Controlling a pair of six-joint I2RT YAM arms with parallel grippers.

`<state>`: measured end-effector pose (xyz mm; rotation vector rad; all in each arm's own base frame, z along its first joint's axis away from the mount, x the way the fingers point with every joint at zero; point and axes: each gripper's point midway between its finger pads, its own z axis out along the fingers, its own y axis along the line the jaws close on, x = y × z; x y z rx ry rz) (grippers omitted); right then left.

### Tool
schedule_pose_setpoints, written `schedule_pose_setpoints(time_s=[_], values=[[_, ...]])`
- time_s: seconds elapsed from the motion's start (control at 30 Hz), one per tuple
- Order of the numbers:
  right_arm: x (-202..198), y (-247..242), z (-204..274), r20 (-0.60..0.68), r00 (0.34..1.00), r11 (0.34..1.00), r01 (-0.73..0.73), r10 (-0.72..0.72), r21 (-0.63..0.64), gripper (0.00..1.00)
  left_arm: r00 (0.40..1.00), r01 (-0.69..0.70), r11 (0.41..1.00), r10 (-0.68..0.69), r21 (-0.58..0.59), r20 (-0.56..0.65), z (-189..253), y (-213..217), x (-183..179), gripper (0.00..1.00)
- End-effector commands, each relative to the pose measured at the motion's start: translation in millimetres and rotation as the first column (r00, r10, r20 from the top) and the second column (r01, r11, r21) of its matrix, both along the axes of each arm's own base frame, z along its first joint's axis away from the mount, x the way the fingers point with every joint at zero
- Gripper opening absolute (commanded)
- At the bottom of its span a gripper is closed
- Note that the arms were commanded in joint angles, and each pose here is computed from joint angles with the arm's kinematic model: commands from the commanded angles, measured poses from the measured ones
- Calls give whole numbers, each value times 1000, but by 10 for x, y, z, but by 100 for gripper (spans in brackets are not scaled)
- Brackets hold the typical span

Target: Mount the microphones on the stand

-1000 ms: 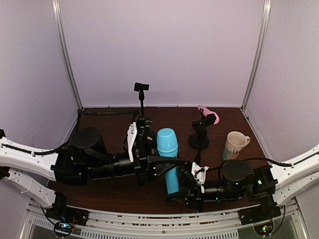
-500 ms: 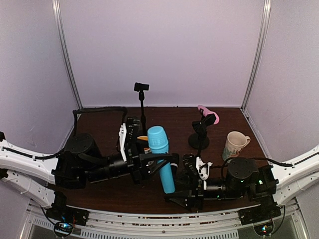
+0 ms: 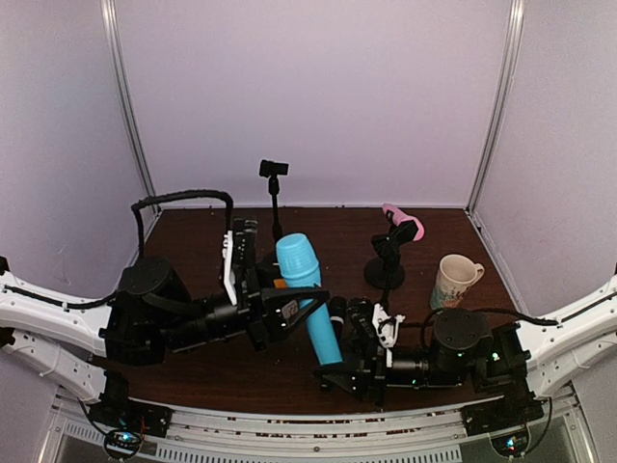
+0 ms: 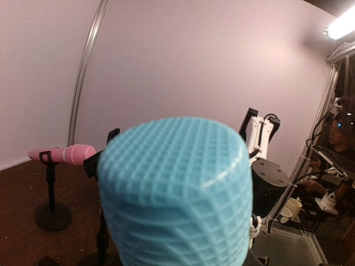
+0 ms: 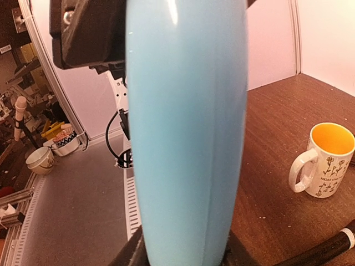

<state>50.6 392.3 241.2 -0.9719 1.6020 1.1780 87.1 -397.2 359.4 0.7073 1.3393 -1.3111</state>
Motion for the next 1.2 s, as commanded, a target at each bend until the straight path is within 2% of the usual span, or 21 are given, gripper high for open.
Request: schedule_pose_setpoints(time_s=[0.0, 0.03, 0.13, 0.17, 0.23, 0.37, 0.53, 0.67, 0.87, 1.0, 1.17], values=[[63, -86, 180, 22, 999, 997, 42, -43, 62, 32, 1000, 1, 998, -2, -69, -9, 138, 55, 27, 0], [61, -89, 191, 26, 999, 997, 40, -41, 61, 28, 1000, 7, 998, -7, -67, -4, 142, 45, 23, 2], [60, -123, 255, 31, 999, 997, 40, -42, 68, 20, 1000, -18, 1000, 18, -17, 12, 63, 21, 62, 49], [67, -154, 287, 32, 998, 996, 46, -48, 71, 18, 999, -45, 999, 45, 7, 13, 31, 34, 105, 59], [103, -245, 358, 40, 997, 995, 68, -71, 76, 15, 995, -97, 994, 96, 44, 26, -19, 78, 179, 69], [235, -541, 549, 84, 985, 986, 148, -154, 70, 6, 989, -132, 987, 124, 94, 82, -53, 181, 200, 77], [409, -1034, 838, 114, 956, 959, 256, -269, 118, 1, 974, -178, 971, 151, 158, 171, -88, 237, 239, 84], [567, -1452, 1024, 133, 914, 921, 366, -383, 136, 0, 963, -191, 951, 133, 242, 234, -67, 85, 416, 88], [861, -2110, 1110, 136, 792, 803, 582, -596, 128, 0, 968, -66, 941, -19, 331, 250, -22, -282, 740, 88], [1011, -2484, 1050, 136, 690, 703, 702, -711, 114, 0, 955, 49, 930, -150, 363, 255, -5, -569, 768, 88], [1134, -2663, 925, 164, 602, 617, 785, -782, 60, 0, 927, 160, 917, -267, 366, 263, 56, -917, 750, 88]])
